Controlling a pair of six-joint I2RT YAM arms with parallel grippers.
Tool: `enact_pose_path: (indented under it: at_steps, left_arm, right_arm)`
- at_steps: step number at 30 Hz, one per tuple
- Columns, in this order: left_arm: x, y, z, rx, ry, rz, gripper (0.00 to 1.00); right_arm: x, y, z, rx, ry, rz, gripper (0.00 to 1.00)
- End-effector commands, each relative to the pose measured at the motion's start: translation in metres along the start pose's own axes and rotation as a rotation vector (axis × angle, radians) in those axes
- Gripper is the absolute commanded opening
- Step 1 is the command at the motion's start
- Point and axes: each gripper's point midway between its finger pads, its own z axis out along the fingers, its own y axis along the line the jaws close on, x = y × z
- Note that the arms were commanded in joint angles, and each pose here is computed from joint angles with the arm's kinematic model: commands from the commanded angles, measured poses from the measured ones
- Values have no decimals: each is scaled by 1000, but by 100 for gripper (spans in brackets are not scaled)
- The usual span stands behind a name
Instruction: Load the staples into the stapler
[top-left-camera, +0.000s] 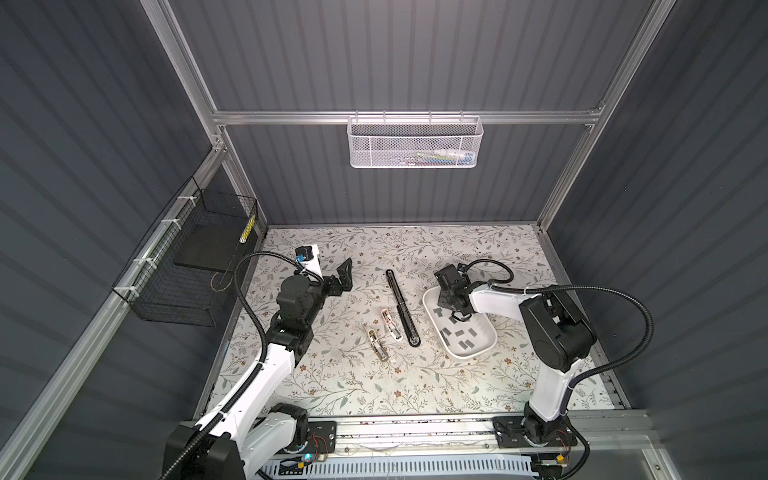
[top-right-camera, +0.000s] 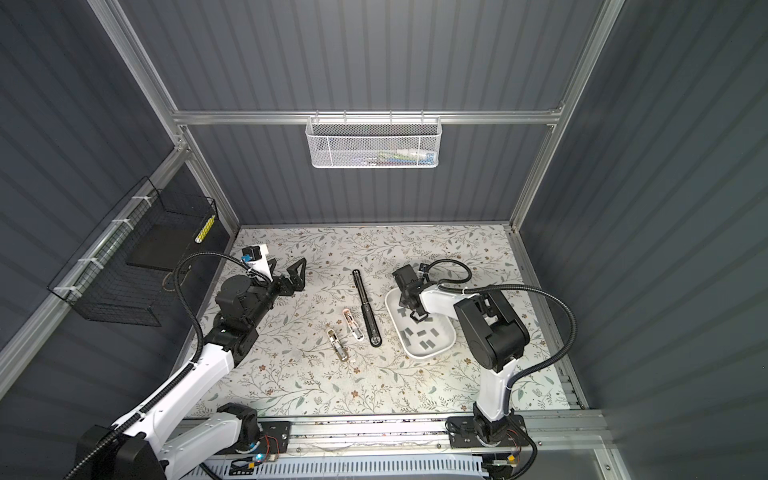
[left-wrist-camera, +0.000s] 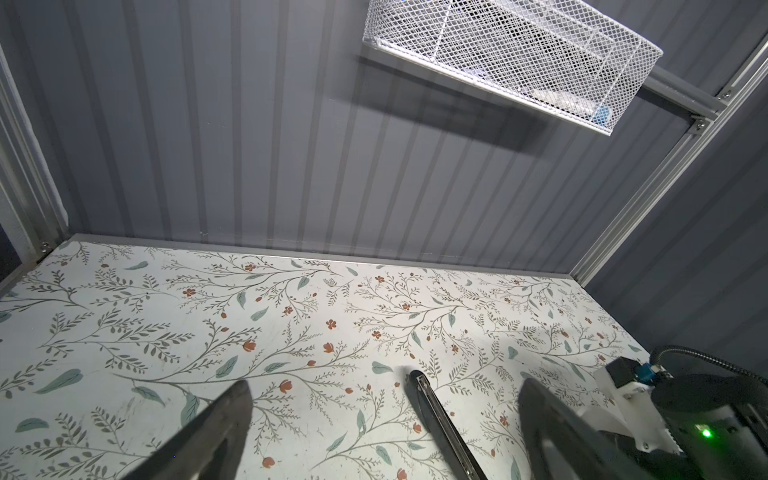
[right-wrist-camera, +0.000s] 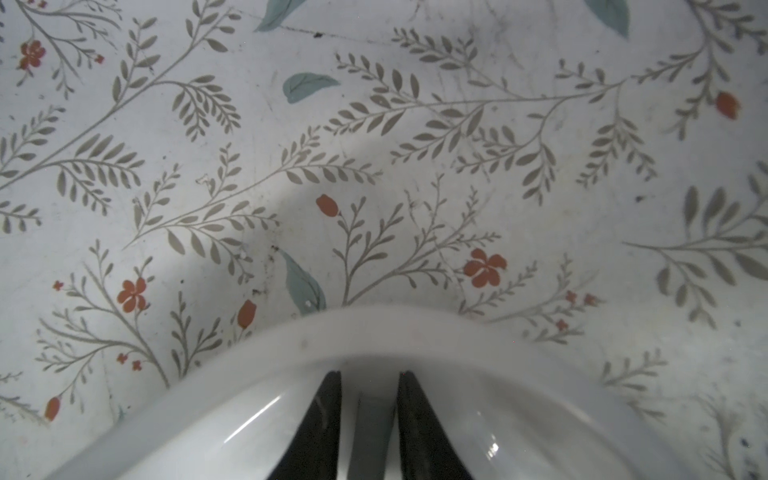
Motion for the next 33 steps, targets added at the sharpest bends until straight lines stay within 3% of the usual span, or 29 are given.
enact_pose_path:
  at_steps: [1,16,33]
  left_arm:
    - [3,2,-4,-13,2,-4,100]
    - [2,2,-4,-13,2,-7,100]
    - [2,2,-3,-14,7,-9,100]
  right_arm:
    - [7,-10,5,47,26,-30,27]
    - [14,-8,8,31,49,-29,25]
    - [17,-9,7,22,54,-29,14]
